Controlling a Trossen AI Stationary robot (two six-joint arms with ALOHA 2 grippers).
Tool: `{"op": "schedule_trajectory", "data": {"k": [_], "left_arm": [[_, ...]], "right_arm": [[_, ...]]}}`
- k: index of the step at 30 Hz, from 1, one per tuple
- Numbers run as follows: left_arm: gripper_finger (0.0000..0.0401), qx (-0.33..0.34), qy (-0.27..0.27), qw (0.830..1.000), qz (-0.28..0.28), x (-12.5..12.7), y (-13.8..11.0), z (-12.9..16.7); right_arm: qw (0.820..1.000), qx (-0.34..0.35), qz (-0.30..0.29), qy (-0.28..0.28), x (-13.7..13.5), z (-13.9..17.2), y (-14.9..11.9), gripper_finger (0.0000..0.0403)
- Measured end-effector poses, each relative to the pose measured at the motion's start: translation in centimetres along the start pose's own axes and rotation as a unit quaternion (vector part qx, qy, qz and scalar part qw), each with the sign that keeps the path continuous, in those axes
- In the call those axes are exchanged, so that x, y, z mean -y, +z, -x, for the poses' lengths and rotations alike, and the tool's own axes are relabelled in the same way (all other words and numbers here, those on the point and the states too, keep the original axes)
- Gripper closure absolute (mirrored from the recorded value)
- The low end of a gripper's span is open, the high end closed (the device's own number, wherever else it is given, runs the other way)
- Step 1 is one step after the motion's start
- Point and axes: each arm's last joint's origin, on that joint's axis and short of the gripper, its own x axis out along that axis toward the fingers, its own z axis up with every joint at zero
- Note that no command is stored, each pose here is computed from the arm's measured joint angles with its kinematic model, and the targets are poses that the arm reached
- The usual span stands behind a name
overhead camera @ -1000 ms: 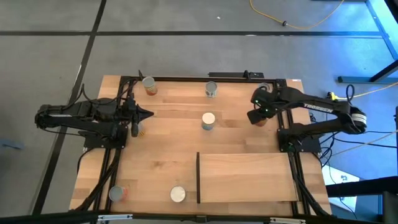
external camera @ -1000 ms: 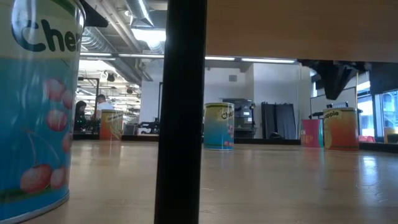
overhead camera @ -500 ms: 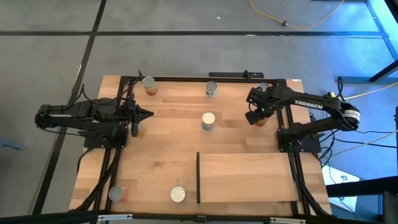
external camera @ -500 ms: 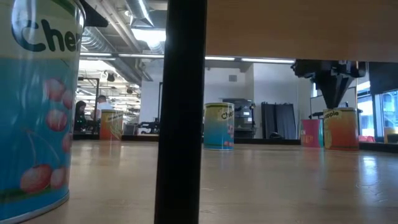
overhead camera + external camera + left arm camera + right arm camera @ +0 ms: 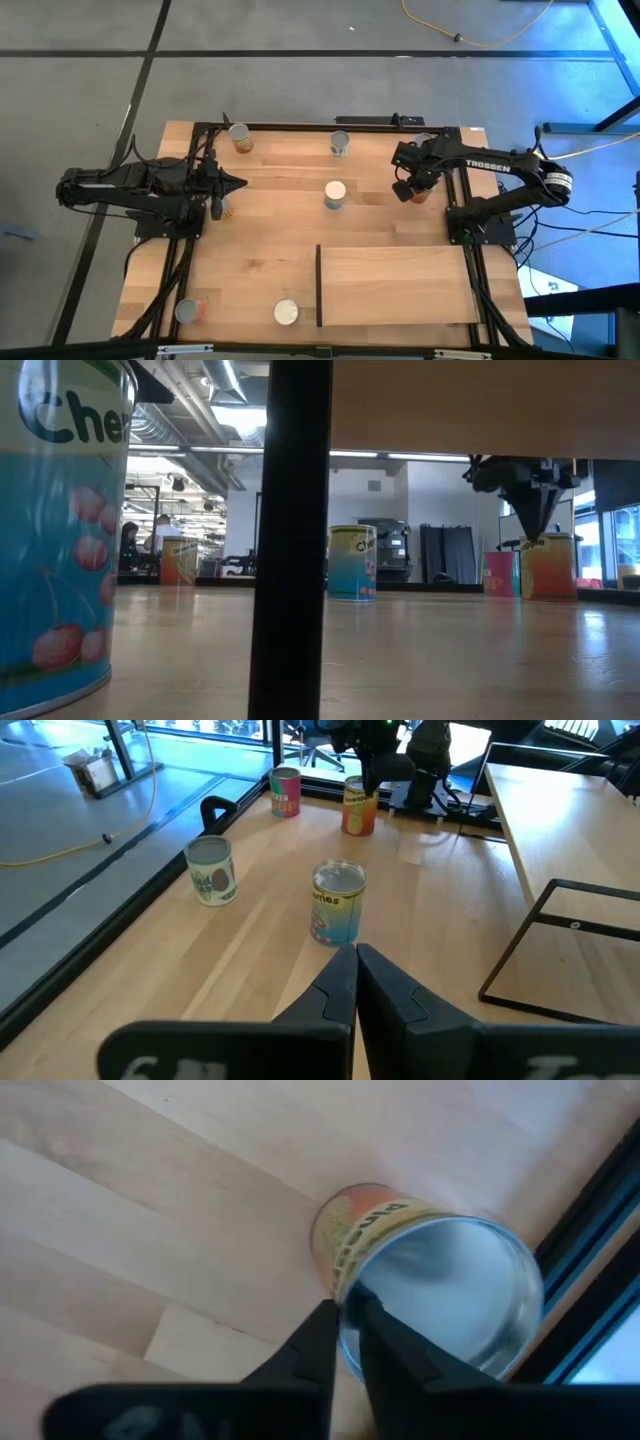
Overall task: Pick and place cans onto a shelf
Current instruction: Put the canned pineapple on the shelf
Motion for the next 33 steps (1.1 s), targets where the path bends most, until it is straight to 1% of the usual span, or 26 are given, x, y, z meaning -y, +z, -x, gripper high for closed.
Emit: {"op": "schedule_trajectory", "data": {"k": [1, 3, 9, 15, 18, 23, 25, 29, 33], "left_arm": [[0.0401, 0.000, 0.000, 1.000, 0.000, 0.0, 0.0, 0.0], [0.0401, 0.000, 0.000, 1.000, 0.000, 0.0, 0.0, 0.0], [0.0401, 0.003, -0.001, 1.000, 0.001, 0.0, 0.1, 0.0], [0.0401, 0.007, -0.001, 1.000, 0.002, 0.0, 0.1, 0.0], [0.0401, 0.007, -0.001, 1.000, 0.002, 0.0, 0.2, 0.0], [0.0401, 0.007, -0.003, 1.000, -0.002, 0.0, 0.1, 0.0], [0.0401, 0.004, -0.019, 1.000, -0.014, 0.1, 0.1, 0.0], [0.0401, -0.001, -0.050, 0.999, -0.015, 0.3, 0.1, 0.0], [0.0401, -0.003, -0.060, 0.998, -0.016, 0.4, 0.1, 0.0]], "right_arm": [[1.000, 0.000, 0.000, 0.002, 0.0, 0.0, 0.0, 0.0383], [1.000, 0.000, 0.001, 0.003, 0.0, -0.1, 0.0, 0.0394], [1.000, 0.003, 0.003, -0.005, -0.1, 0.3, 0.2, 0.0399], [0.999, 0.025, 0.019, -0.004, -0.2, 2.0, 0.8, 0.0401], [0.999, 0.022, 0.034, -0.007, -0.3, 2.9, 0.8, 0.0401], [0.996, 0.032, 0.078, -0.001, -0.8, 5.5, 0.6, 0.0402], [0.994, 0.040, 0.098, 0.004, -1.1, 6.9, 0.4, 0.0402], [0.990, 0.045, 0.137, 0.013, -1.7, 9.8, -0.5, 0.0402], [0.984, 0.060, 0.167, 0.031, -2.2, 12.7, -1.7, 0.0403]]}}
